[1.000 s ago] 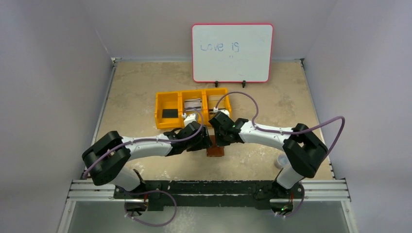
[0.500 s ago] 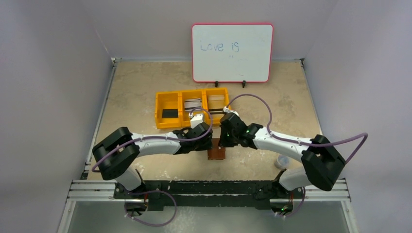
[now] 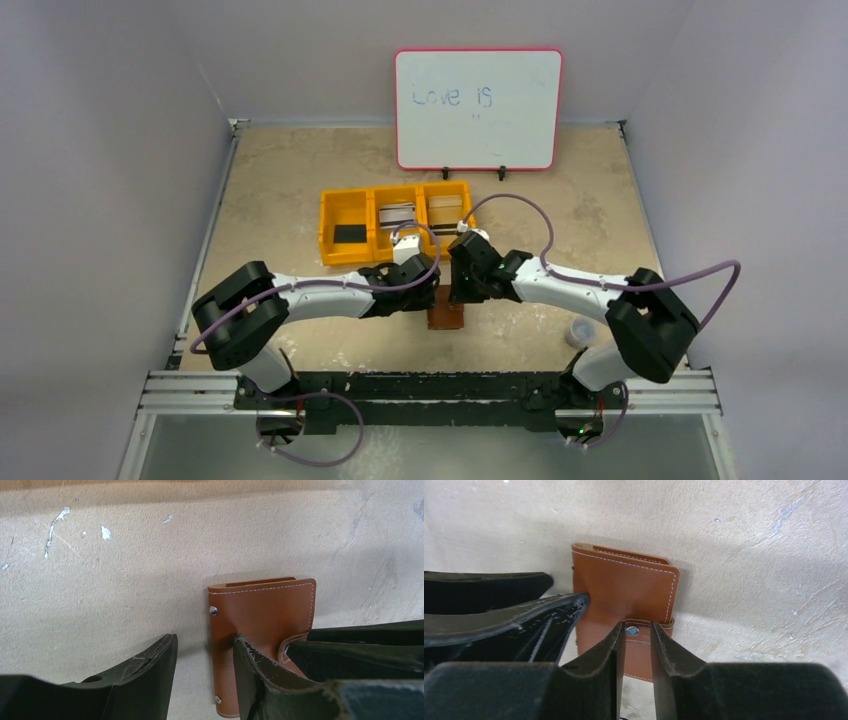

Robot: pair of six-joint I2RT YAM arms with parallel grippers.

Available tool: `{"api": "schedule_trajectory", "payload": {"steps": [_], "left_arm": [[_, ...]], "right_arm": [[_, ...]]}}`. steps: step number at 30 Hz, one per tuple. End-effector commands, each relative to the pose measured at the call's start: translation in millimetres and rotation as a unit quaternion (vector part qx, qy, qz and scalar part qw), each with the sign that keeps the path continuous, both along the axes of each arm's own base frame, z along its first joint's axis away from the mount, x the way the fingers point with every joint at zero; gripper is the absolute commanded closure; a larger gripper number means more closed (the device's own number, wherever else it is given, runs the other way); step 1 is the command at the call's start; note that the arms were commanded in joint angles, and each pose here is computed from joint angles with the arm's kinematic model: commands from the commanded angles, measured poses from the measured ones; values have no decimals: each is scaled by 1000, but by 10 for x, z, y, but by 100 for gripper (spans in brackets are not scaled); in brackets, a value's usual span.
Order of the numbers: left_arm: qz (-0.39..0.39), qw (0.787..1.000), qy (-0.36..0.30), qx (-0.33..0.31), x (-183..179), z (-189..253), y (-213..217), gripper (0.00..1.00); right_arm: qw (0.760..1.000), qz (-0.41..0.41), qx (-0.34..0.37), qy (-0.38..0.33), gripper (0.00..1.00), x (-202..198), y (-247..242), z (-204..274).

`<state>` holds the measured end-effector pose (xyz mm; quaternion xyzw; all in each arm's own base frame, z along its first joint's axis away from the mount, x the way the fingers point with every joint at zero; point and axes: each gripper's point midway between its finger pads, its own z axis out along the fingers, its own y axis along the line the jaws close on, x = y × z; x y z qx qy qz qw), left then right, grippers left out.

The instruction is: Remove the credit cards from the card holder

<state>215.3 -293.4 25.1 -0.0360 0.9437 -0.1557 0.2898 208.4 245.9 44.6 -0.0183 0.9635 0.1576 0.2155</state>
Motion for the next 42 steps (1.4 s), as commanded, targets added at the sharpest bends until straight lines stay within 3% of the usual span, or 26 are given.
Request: {"api": "schedule_trajectory", "payload": {"steps": [1,9,15,23,29,35,42], "left_arm": [[-19,999,14,26,-79,-109,53,56],[-12,1000,12,22,-78,-116,75,56],[-3,1000,11,7,-88,-118,72,56],[-1,1000,13,10,-105,-165,92,56],[3,1000,13,19,-102,-176,131,58],[20,998,17,54,-108,-284,274,60],[16,998,19,59,-114,-317,261,63]], "right_arm": [[1000,7,-25,-12,70,51,-6,52],[999,25,-35,2,58,-31,41,-69],[999,26,-25,4,56,-54,113,-88],[994,-13,-109,19,78,-91,-227,-379],[995,-21,-99,9,99,-60,-209,-257],[997,-36,-66,6,100,-93,-175,-93],[991,-60,-116,12,100,-117,-381,-211]]}}
